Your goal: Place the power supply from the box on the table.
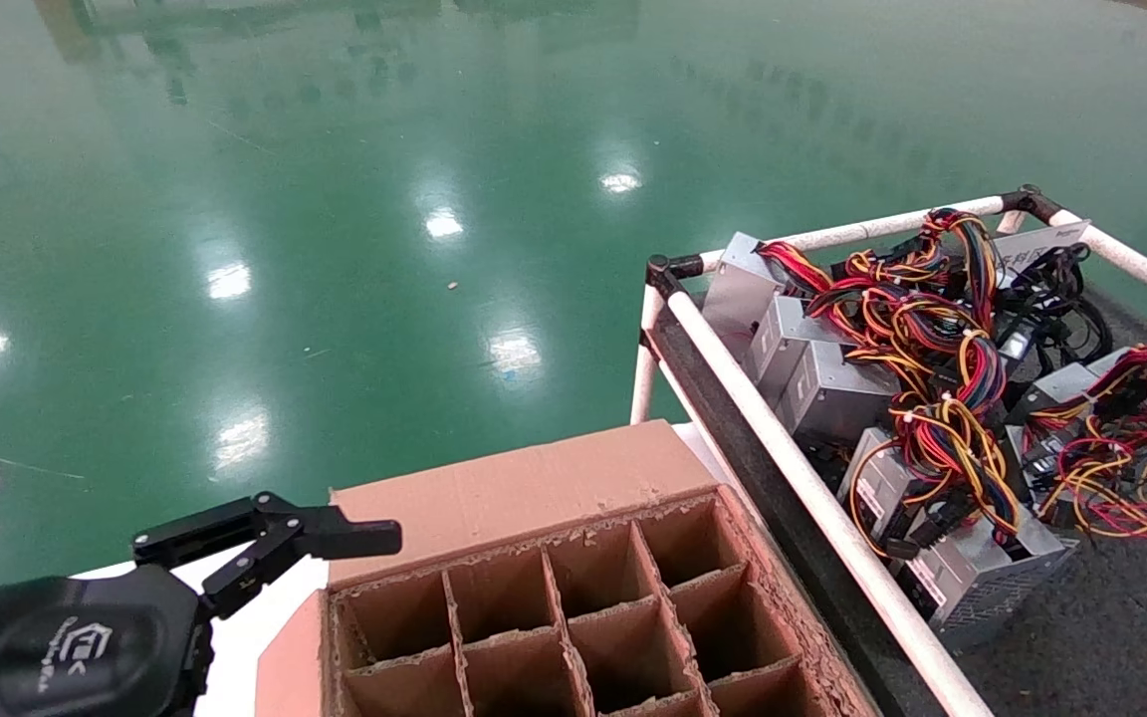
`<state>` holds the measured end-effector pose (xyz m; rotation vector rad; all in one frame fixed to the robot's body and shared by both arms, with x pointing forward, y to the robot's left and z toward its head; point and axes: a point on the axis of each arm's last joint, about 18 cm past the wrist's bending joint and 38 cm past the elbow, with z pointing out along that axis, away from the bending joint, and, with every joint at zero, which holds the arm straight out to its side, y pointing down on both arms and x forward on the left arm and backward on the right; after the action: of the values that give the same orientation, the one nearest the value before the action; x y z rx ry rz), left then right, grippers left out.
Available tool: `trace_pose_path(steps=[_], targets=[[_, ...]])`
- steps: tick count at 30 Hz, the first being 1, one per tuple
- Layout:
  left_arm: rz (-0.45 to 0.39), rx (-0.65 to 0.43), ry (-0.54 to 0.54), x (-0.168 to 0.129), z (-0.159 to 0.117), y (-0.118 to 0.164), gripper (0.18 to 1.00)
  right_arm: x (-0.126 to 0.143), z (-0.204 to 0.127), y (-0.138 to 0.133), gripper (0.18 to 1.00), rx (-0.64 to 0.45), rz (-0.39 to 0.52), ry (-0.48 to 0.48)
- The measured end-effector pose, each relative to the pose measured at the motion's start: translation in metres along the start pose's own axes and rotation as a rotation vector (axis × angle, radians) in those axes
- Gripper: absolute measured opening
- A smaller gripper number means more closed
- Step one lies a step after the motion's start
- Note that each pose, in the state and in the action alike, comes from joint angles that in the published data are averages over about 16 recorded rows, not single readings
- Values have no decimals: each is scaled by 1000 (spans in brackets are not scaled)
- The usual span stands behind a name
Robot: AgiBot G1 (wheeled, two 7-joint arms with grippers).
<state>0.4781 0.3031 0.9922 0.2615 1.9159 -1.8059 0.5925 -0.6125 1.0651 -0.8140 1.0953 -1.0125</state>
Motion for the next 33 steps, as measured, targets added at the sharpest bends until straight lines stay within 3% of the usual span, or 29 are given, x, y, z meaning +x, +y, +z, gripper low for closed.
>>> trace_pose_path(steps=[12, 18, 33], targets=[[0, 0, 0, 0, 0, 0, 1000, -21, 3, -2, 900, 3, -79, -90], [0, 0, 0, 0, 0, 0, 1000, -46, 5, 0, 962, 3, -156, -191], [0, 0, 0, 0, 0, 0, 1000, -121, -2, 25, 1000, -23, -332, -493]])
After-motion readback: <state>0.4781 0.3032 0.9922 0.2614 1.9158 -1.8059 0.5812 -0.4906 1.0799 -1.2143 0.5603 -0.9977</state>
